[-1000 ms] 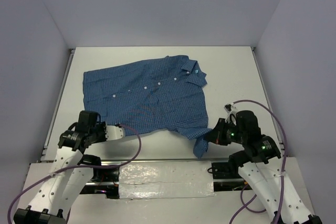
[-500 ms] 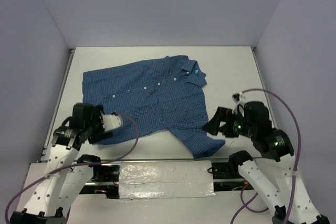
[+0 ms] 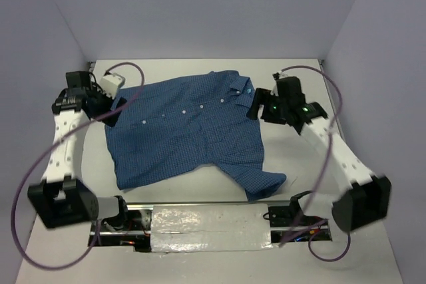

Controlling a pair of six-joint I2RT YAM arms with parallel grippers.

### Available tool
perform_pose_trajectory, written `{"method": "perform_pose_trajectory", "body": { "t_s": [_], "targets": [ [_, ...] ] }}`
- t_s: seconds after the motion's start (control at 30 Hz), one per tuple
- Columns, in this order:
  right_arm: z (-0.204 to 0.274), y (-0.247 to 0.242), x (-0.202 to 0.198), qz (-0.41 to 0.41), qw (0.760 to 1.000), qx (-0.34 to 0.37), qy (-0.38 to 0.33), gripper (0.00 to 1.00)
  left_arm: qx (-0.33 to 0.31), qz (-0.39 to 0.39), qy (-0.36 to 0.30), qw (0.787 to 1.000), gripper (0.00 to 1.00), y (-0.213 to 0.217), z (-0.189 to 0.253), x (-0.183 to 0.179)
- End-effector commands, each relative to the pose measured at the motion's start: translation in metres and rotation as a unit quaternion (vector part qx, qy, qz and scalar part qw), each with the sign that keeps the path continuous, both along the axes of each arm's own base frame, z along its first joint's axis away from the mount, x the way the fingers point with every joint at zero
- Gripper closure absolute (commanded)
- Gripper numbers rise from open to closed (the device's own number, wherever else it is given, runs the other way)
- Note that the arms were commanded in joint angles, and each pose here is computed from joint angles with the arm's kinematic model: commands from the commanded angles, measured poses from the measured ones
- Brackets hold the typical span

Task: Fold and stack the long sleeve shirts
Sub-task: Flatten the shirt out

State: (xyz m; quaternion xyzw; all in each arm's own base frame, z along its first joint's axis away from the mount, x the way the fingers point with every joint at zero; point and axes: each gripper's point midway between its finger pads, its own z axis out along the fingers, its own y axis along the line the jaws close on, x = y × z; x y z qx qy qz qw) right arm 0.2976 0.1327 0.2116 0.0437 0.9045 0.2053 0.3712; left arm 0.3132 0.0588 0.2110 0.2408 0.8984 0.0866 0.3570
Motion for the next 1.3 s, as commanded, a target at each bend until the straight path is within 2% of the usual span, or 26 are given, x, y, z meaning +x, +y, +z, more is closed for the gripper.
{"method": "perform_pose_trajectory", "body": {
  "t_s": [0.0,0.07,0.1,0.13,0.17,0.33,0.37,0.4,0.43,0.47,0.5,0.53,0.57,0.6,0.67,0.77,0.83,0.97,1.0,1.07,1.1,1.17,1.2,1.27],
  "targets": [
    [-0.07,-0.015,0.044,-0.058,0.994,-0.059,0.073,0.12,-0.064,0.162,0.034,0.984,0.07,0.061,-0.03,0.034],
    [-0.11,-0.014,0.054,-0.053,0.988,-0.08,0.119,0.12,-0.066,0.21,0.038,0.975,0.09,0.095,-0.036,0.047],
    [-0.116,-0.012,0.061,-0.051,0.988,-0.083,0.123,0.12,-0.064,0.221,0.061,0.971,0.08,0.104,-0.057,0.054],
    [-0.125,-0.011,0.065,-0.05,0.986,-0.087,0.133,0.12,-0.054,0.223,0.047,0.972,0.04,0.112,-0.06,0.066],
    [-0.143,-0.009,0.069,-0.049,0.982,-0.094,0.155,0.13,-0.054,0.221,0.057,0.972,0.01,0.114,-0.077,0.073],
    [-0.177,-0.013,0.091,-0.081,0.97,-0.116,0.196,0.16,-0.051,0.209,0.063,0.975,0.01,0.118,-0.115,0.117],
    [-0.179,-0.007,0.092,-0.077,0.971,-0.105,0.2,0.19,-0.051,0.207,0.083,0.973,0.01,0.117,-0.137,0.121],
    [-0.185,-0.004,0.092,-0.079,0.97,-0.096,0.207,0.23,-0.048,0.199,0.08,0.975,0.02,0.115,-0.14,0.132],
    [-0.187,-0.003,0.091,-0.082,0.97,-0.091,0.21,0.28,-0.034,0.208,0.087,0.974,0.03,0.12,-0.147,0.134],
    [-0.193,-0.005,0.086,-0.09,0.967,-0.088,0.22,0.49,-0.032,0.209,0.105,0.972,0.06,0.12,-0.168,0.137],
    [-0.195,-0.008,0.083,-0.099,0.966,-0.084,0.224,0.61,-0.032,0.207,0.11,0.972,0.11,0.121,-0.174,0.14],
    [-0.195,-0.01,0.083,-0.116,0.965,-0.072,0.224,0.73,-0.03,0.202,0.106,0.973,0.17,0.119,-0.175,0.148],
    [-0.197,-0.016,0.073,-0.126,0.963,-0.068,0.228,0.92,-0.028,0.196,0.106,0.974,0.29,0.117,-0.186,0.155],
    [-0.197,-0.023,0.069,-0.138,0.961,-0.052,0.233,1.0,-0.023,0.187,0.104,0.976,0.34,0.116,-0.188,0.159],
    [-0.195,-0.034,0.057,-0.166,0.958,-0.034,0.232,1.0,-0.03,0.157,0.094,0.983,0.43,0.098,-0.191,0.173],
    [-0.186,-0.053,0.045,-0.195,0.956,-0.021,0.219,1.0,-0.06,0.1,0.064,0.991,0.5,0.061,-0.185,0.199],
    [-0.177,-0.059,0.041,-0.199,0.957,-0.019,0.21,1.0,-0.065,0.076,0.04,0.994,0.52,0.039,-0.176,0.221],
    [-0.175,-0.068,0.033,-0.214,0.954,-0.016,0.21,1.0,-0.078,0.067,0.048,0.994,0.52,0.009,-0.19,0.255],
    [-0.173,-0.07,0.035,-0.221,0.953,-0.008,0.207,1.0,-0.079,0.061,0.023,0.995,0.52,0.002,-0.174,0.275],
    [-0.17,-0.075,0.041,-0.238,0.951,0.005,0.197,1.0,-0.087,0.067,0.011,0.994,0.49,-0.005,-0.176,0.291],
    [-0.169,-0.075,0.044,-0.239,0.951,0.009,0.195,1.0,-0.086,0.064,-0.022,0.994,0.48,-0.009,-0.154,0.311],
    [-0.168,-0.074,0.053,-0.239,0.951,0.012,0.197,1.0,-0.089,0.062,-0.023,0.994,0.43,-0.017,-0.158,0.322],
    [-0.174,-0.074,0.054,-0.234,0.95,0.006,0.207,0.98,-0.091,0.059,-0.044,0.993,0.41,-0.018,-0.14,0.334],
    [-0.166,-0.075,0.059,-0.227,0.952,-0.007,0.206,0.89,-0.099,0.056,-0.048,0.992,0.29,-0.021,-0.128,0.334]
  ]
}}
